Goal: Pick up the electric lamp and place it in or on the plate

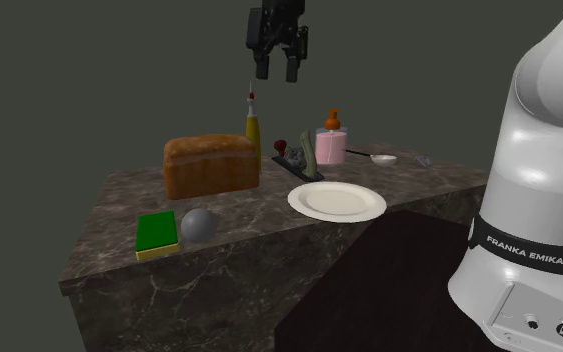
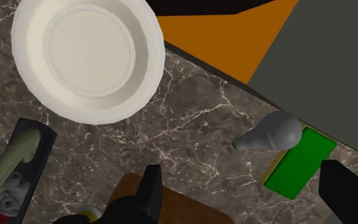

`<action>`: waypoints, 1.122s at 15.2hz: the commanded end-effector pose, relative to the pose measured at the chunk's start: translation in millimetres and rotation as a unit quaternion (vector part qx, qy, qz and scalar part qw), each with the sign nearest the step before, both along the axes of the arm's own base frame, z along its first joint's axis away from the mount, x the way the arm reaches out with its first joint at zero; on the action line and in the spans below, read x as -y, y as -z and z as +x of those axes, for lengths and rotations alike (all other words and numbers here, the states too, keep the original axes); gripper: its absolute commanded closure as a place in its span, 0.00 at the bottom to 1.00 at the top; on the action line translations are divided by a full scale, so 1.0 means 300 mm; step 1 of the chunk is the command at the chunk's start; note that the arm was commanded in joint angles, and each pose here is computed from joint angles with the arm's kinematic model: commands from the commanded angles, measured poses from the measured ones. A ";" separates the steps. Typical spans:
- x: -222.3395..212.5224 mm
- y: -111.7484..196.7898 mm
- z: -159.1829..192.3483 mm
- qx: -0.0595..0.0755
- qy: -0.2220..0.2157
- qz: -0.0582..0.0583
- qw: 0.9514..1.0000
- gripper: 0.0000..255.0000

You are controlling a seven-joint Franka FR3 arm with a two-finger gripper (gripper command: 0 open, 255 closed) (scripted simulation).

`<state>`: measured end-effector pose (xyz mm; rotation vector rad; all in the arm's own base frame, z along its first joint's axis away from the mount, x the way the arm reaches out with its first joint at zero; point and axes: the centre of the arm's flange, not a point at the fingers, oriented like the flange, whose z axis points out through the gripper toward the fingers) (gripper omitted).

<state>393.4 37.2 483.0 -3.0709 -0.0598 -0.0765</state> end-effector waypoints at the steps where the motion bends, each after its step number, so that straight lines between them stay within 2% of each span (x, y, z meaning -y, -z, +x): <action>1: -0.034 0.065 0.059 0.003 -0.002 0.004 1.000 0.00; 17: -0.243 0.558 0.489 0.022 -0.021 0.031 0.999 0.00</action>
